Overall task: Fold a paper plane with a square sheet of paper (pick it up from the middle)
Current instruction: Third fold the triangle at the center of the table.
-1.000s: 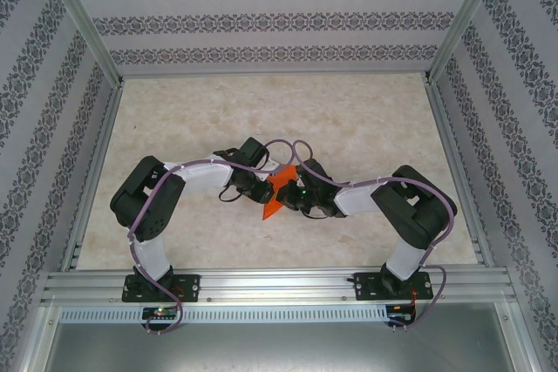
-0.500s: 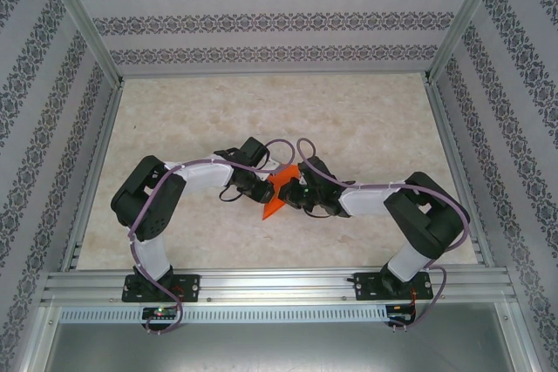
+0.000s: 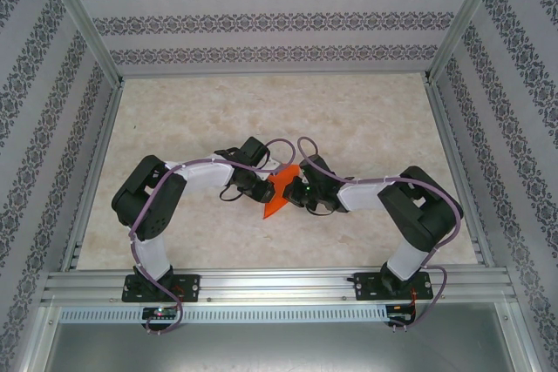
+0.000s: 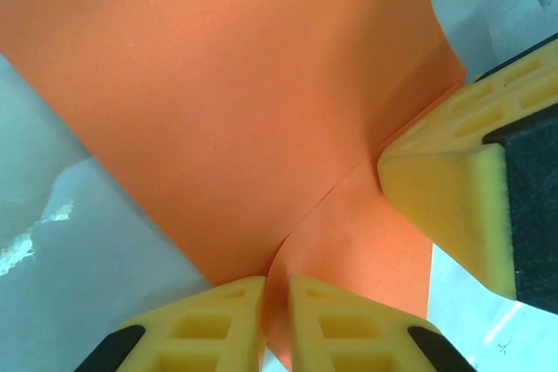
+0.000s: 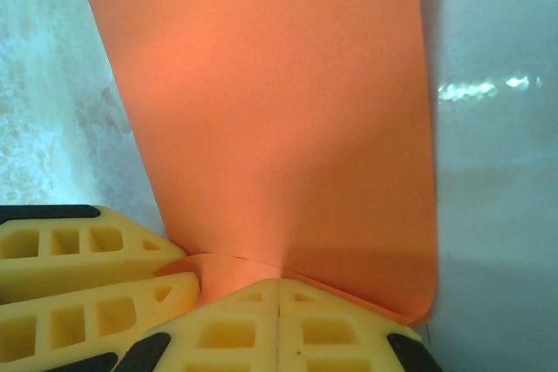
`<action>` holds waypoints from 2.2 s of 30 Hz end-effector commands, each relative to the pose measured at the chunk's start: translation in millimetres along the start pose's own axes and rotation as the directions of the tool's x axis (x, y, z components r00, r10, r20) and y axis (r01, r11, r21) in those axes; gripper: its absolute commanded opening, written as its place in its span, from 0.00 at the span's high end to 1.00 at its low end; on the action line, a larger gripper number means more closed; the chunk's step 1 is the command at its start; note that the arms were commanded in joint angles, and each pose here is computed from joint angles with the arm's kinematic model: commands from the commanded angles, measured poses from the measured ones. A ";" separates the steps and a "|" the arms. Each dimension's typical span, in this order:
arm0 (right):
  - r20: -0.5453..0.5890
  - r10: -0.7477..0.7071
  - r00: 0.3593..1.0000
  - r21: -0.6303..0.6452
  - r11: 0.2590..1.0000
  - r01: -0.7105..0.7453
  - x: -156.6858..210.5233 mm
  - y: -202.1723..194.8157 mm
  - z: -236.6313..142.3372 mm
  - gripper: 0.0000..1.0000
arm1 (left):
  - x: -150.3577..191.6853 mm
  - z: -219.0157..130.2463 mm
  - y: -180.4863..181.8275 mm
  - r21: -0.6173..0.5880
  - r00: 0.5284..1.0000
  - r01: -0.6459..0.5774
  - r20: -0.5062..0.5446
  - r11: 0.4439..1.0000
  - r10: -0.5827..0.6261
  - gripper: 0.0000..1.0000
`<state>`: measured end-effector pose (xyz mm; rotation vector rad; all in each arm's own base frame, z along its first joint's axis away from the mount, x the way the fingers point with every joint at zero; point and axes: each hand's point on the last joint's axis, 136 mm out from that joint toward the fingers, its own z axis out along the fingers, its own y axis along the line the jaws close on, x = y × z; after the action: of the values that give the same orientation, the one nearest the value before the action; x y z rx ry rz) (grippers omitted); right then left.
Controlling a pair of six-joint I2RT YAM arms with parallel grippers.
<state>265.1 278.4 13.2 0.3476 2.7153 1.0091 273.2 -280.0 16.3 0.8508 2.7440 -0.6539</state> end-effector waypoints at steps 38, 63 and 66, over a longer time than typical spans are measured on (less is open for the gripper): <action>0.008 -0.069 0.998 -0.073 0.995 0.069 -10.9 43.8 -3.5 0.92 | 20.2 14.7 15.3 -0.049 0.996 0.013 -0.088 0.999 -0.017 0.82; -0.015 -0.046 0.999 -0.070 0.997 0.045 -0.4 26.5 -0.2 0.93 | 18.5 14.6 15.2 -0.049 0.996 0.009 -0.084 0.999 -0.013 0.82; -0.021 -0.043 0.999 -0.058 0.997 0.041 0.4 20.8 5.8 0.93 | 18.9 14.4 15.6 -0.052 0.996 0.009 -0.084 0.999 -0.013 0.82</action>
<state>263.3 290.6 20.5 0.2707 2.7182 1.0479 274.4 -281.0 16.8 0.8512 2.7488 -0.6530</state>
